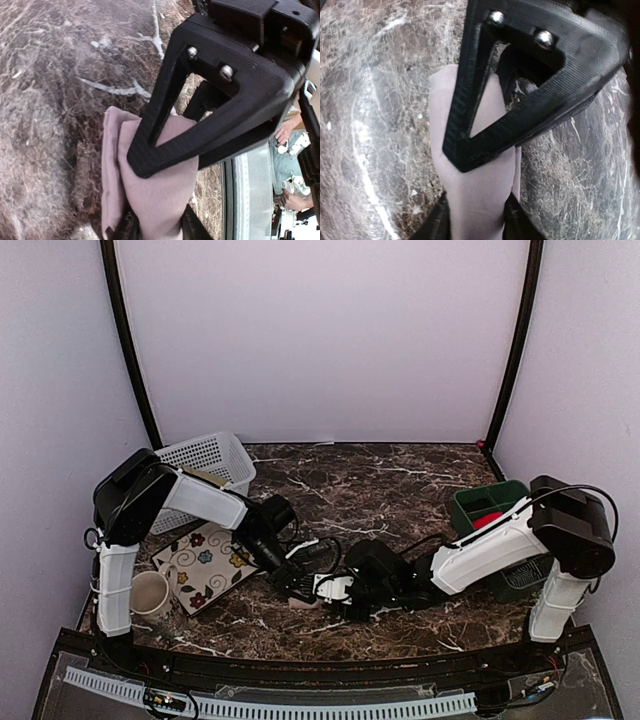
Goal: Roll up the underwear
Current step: Roll the underwear at the center of the board.
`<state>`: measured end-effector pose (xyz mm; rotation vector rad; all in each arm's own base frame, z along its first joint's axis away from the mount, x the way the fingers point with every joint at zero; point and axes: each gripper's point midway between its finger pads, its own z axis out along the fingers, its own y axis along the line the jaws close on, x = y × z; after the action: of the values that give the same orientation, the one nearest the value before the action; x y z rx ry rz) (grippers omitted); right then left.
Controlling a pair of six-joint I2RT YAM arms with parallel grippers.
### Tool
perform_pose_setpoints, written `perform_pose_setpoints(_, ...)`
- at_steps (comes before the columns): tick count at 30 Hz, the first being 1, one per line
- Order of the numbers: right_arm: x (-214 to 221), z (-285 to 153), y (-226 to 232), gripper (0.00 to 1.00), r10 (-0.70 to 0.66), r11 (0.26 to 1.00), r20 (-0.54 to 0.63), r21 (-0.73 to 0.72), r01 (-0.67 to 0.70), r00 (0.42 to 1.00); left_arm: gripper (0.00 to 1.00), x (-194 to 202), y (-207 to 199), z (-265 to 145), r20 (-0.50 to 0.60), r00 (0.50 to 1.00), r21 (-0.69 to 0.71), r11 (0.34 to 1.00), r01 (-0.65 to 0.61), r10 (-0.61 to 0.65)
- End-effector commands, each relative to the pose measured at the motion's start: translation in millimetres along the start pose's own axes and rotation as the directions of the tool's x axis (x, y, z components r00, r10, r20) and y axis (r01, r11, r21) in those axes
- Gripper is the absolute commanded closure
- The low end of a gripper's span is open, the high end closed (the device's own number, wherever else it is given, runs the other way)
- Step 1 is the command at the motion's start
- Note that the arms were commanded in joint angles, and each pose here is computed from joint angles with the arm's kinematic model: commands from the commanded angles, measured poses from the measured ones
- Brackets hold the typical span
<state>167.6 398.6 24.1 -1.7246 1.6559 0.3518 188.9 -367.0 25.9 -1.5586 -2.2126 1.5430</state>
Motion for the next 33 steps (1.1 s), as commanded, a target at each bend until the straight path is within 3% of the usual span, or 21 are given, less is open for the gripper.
perform_pose_setpoints(1, 16, 8, 20, 0.76, 0.016, 0.994, -0.053, -0.108, -0.022, 0.998, 0.62, 8, 12, -4, -0.033, 0.999, -0.063, 0.997, 0.032, -0.034)
perform_pose_setpoints(6, 23, 4, 28, 1.00, 0.054, 0.984, -0.081, -0.165, -0.067, 0.995, 0.44, -29, 5, -40, 0.093, 0.995, -0.171, 0.985, -0.030, 0.047)
perform_pose_setpoints(9, 25, 0, 34, 1.00, 0.080, 0.973, -0.084, -0.210, -0.096, 0.993, 0.39, -59, 5, -87, 0.239, 0.960, -0.324, 0.944, -0.065, 0.148)
perform_pose_setpoints(12, 26, -1, 36, 1.00, 0.120, 0.958, -0.093, -0.249, -0.140, 0.988, 0.36, -81, 7, -150, 0.353, 0.882, -0.549, 0.832, -0.076, 0.313)
perform_pose_setpoints(16, 24, 1, 37, 1.00, 0.180, 0.932, -0.105, -0.298, -0.204, 0.978, 0.35, -87, -18, -189, 0.285, 0.795, -0.747, 0.644, -0.165, 0.535)
perform_pose_setpoints(20, 26, 3, 38, 1.00, 0.214, 0.912, -0.123, -0.329, -0.243, 0.969, 0.36, -63, -30, -178, 0.193, 0.798, -0.749, 0.611, -0.257, 0.571)
perform_pose_setpoints(25, 27, 6, 37, 1.00, 0.236, 0.900, -0.138, -0.342, -0.270, 0.962, 0.39, -22, -45, -120, 0.027, 0.799, -0.691, 0.588, -0.419, 0.601)
perform_pose_setpoints(29, 28, 8, 36, 1.00, 0.236, 0.901, -0.145, -0.337, -0.272, 0.961, 0.43, 11, -48, -76, -0.039, 0.812, -0.609, 0.630, -0.481, 0.582)
perform_pose_setpoints(33, 29, 8, 33, 1.00, 0.234, 0.908, -0.147, -0.319, -0.270, 0.961, 0.44, 19, -47, -57, -0.032, 0.818, -0.578, 0.657, -0.484, 0.574)
